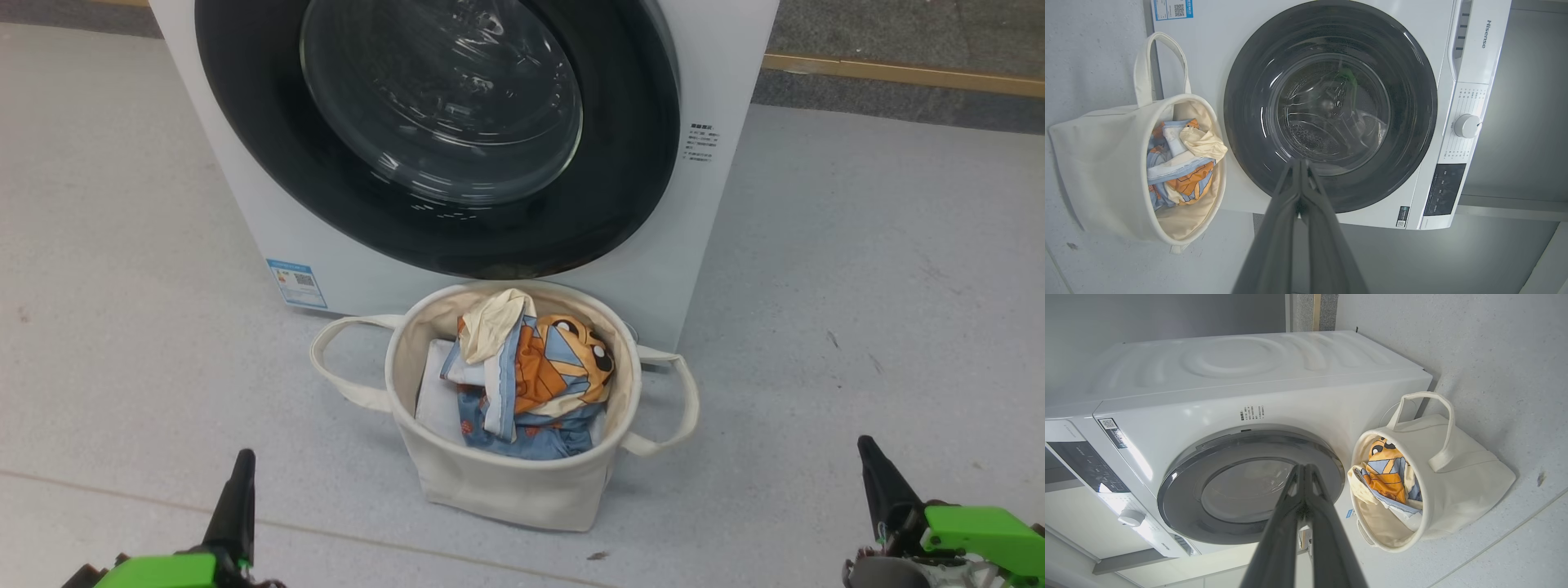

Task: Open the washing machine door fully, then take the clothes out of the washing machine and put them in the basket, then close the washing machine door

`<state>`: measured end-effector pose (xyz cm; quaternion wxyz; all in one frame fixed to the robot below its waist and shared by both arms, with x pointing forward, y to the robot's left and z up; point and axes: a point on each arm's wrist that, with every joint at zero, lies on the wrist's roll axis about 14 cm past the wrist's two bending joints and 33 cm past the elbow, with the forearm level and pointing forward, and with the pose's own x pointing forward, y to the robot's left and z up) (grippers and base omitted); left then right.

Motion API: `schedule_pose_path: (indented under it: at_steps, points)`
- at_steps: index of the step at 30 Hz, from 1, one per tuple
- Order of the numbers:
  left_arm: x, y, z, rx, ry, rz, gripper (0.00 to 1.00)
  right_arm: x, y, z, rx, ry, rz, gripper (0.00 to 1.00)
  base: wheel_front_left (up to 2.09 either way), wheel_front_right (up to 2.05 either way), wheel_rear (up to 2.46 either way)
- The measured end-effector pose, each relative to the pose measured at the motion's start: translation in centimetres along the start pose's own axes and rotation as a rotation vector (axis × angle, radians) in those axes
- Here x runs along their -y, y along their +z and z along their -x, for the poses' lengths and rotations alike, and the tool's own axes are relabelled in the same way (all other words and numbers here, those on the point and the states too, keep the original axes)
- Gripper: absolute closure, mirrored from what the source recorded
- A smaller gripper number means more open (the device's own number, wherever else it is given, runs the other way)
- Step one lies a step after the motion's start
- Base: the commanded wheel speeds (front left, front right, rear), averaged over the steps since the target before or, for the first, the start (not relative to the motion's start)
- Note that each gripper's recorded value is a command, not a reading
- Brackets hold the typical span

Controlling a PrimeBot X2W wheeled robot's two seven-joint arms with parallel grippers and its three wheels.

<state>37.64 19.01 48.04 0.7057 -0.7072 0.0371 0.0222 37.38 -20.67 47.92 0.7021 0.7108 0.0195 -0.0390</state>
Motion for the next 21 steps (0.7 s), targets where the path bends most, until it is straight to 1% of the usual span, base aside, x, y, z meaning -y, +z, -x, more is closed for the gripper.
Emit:
schedule_pose_path:
  at_steps: [21]
  points:
    - [0.00,-0.01,0.00,0.000,0.000,0.000,1.00,0.00,0.09,0.01,0.003,0.000,-0.001,1.00,0.00,0.00,0.00]
